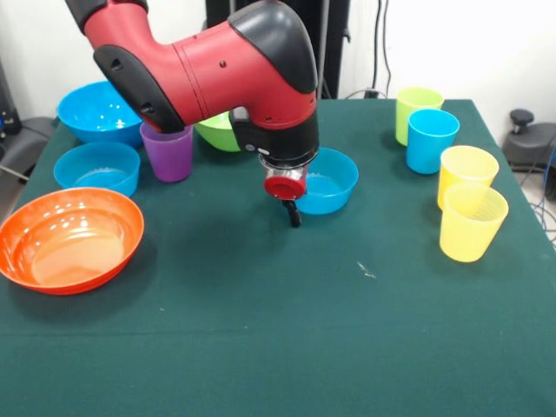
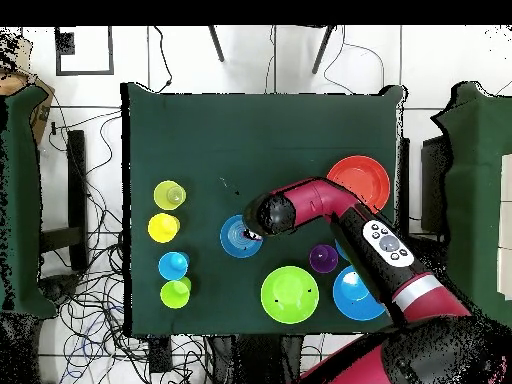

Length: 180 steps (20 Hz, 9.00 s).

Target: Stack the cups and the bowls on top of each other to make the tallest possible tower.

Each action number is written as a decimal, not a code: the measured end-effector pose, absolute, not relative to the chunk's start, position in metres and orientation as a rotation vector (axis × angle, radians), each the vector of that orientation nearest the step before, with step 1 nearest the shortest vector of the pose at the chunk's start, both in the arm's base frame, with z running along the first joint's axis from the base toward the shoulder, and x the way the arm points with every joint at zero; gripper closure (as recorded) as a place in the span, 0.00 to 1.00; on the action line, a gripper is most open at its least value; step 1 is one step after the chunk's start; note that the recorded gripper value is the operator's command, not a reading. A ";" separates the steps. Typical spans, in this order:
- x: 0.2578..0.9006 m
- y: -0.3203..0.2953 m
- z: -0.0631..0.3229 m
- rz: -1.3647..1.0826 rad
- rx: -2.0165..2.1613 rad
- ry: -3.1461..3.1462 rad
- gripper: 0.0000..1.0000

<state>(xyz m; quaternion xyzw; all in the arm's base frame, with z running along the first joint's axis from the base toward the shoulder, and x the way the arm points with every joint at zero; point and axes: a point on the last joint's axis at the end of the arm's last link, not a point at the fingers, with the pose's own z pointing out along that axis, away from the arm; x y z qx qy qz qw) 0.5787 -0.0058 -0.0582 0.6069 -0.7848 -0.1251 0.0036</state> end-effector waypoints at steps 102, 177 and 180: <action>0.533 -0.085 0.061 -0.081 1.861 -2.334 0.00; 0.607 -0.094 0.141 0.434 1.231 -2.731 0.00; 0.609 -0.102 0.136 0.352 1.168 -2.785 0.00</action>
